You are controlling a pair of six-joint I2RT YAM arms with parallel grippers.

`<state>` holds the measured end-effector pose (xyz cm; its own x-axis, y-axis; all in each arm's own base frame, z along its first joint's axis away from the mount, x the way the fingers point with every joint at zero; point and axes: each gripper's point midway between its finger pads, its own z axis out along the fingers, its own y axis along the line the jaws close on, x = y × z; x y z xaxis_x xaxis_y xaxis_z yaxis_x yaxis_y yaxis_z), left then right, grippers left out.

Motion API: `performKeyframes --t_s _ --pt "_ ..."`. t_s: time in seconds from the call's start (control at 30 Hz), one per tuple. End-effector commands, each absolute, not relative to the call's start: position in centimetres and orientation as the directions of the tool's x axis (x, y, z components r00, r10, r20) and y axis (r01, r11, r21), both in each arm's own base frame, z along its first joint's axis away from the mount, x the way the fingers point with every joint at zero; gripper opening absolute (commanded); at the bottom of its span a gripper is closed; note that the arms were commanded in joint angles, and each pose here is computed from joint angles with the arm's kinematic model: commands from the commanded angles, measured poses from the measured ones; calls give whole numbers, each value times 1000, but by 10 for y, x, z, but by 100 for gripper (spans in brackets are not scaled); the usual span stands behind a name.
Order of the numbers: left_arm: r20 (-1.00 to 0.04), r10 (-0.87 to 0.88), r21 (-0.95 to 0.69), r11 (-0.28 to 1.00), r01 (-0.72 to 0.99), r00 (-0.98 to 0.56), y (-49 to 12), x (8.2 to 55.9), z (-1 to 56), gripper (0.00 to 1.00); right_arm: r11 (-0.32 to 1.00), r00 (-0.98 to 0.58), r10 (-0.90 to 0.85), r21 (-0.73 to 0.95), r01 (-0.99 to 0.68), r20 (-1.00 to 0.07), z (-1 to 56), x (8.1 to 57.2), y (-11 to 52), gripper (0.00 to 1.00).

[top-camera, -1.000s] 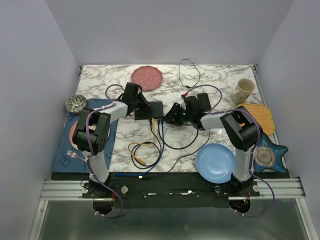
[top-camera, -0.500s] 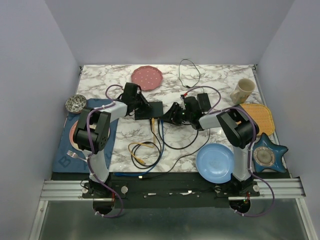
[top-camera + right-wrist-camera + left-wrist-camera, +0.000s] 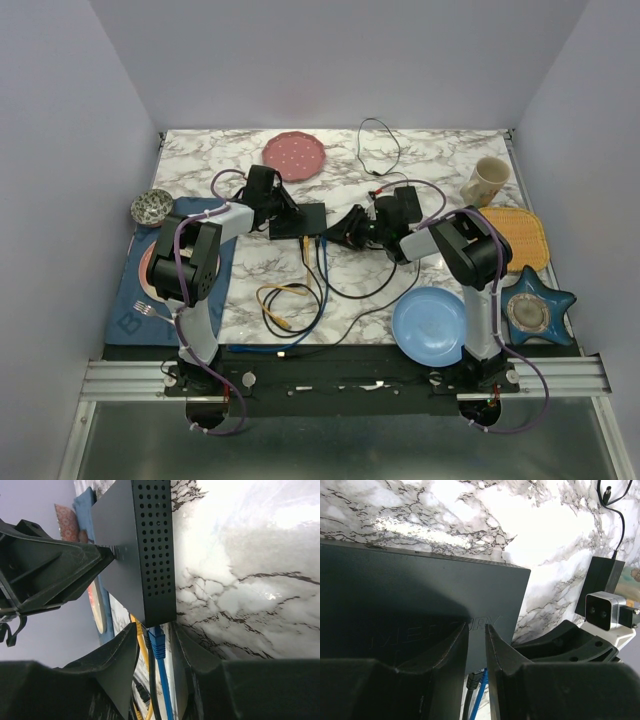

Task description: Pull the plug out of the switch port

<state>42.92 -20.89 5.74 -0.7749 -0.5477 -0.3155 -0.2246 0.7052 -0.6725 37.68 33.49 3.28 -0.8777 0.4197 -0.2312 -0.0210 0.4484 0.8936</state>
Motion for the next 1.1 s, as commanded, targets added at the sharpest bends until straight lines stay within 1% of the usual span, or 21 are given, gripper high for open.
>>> performKeyframes --t_s 0.0,0.37,0.57,0.8,1.07 --pt "-275 -547 -654 709 -262 -791 -203 422 39 34 432 -880 431 902 6 -201 23 374 330 41" --pt "-270 -547 -655 707 -266 -792 -204 421 36 34 457 -892 402 890 0 -206 20 377 333 37" --pt "-268 -549 -659 704 -265 -792 -205 422 36 34 480 -901 377 877 -9 -215 20 376 334 38" --pt "-264 -549 -658 703 -268 -793 -205 421 35 34 491 -915 349 871 -6 -203 18 366 334 42" --pt "-259 -550 -661 701 -270 -794 -205 420 35 34 508 -925 323 861 -11 -202 17 362 334 41"
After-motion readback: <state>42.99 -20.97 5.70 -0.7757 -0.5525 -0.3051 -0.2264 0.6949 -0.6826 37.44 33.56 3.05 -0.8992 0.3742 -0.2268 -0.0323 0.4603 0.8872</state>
